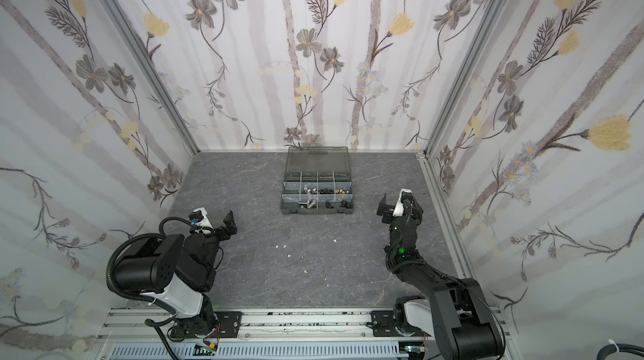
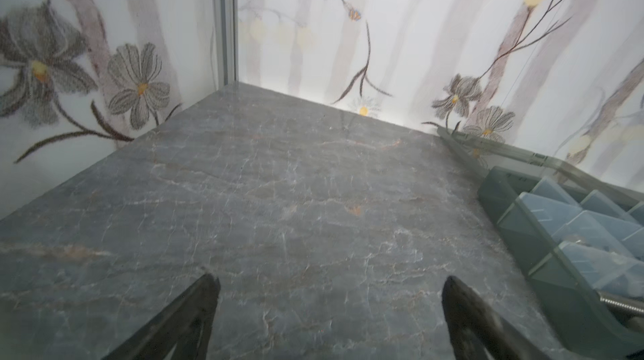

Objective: Sort the screws and nuts into containers
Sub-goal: Reset both arms

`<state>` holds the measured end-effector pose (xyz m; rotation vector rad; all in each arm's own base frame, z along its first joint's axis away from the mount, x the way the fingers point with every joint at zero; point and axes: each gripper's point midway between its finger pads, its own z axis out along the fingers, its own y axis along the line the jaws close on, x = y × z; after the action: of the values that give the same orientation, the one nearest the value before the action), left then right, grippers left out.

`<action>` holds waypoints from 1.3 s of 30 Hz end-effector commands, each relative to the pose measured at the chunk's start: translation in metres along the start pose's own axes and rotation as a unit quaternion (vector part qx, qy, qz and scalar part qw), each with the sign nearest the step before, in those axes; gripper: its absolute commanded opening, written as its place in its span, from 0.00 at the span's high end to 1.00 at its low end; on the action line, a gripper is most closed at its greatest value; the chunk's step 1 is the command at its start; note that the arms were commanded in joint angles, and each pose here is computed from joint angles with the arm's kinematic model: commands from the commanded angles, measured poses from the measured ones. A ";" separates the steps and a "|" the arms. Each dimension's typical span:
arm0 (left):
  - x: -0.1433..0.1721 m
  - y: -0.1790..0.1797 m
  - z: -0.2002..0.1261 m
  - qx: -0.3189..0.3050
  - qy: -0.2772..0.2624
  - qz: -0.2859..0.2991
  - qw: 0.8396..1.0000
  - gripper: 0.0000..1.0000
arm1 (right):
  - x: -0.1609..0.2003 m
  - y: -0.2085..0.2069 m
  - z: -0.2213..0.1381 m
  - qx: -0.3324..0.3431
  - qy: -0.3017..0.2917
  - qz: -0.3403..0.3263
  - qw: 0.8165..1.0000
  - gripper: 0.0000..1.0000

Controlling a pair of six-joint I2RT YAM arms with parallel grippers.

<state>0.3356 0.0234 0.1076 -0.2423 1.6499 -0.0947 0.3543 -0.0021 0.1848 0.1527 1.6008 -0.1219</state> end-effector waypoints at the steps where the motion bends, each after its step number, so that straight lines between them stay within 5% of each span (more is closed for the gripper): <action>1: -0.042 -0.010 -0.002 0.023 -0.084 0.000 0.996 0.00 | -0.011 -0.002 0.001 0.004 -0.023 -0.012 1.000 0.00; 8: -0.020 -0.022 0.044 0.016 0.006 0.038 0.999 0.00 | 0.007 -0.009 0.000 0.004 -0.007 -0.013 1.000 0.00; 39: -0.020 -0.022 0.044 0.016 0.006 0.038 0.999 0.00 | 0.049 -0.009 0.019 -0.023 0.028 0.002 0.999 0.00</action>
<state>0.3818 0.0082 0.1222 -0.1494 1.6865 -0.0703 0.3682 -0.0152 0.1289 0.1287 1.6802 -0.0950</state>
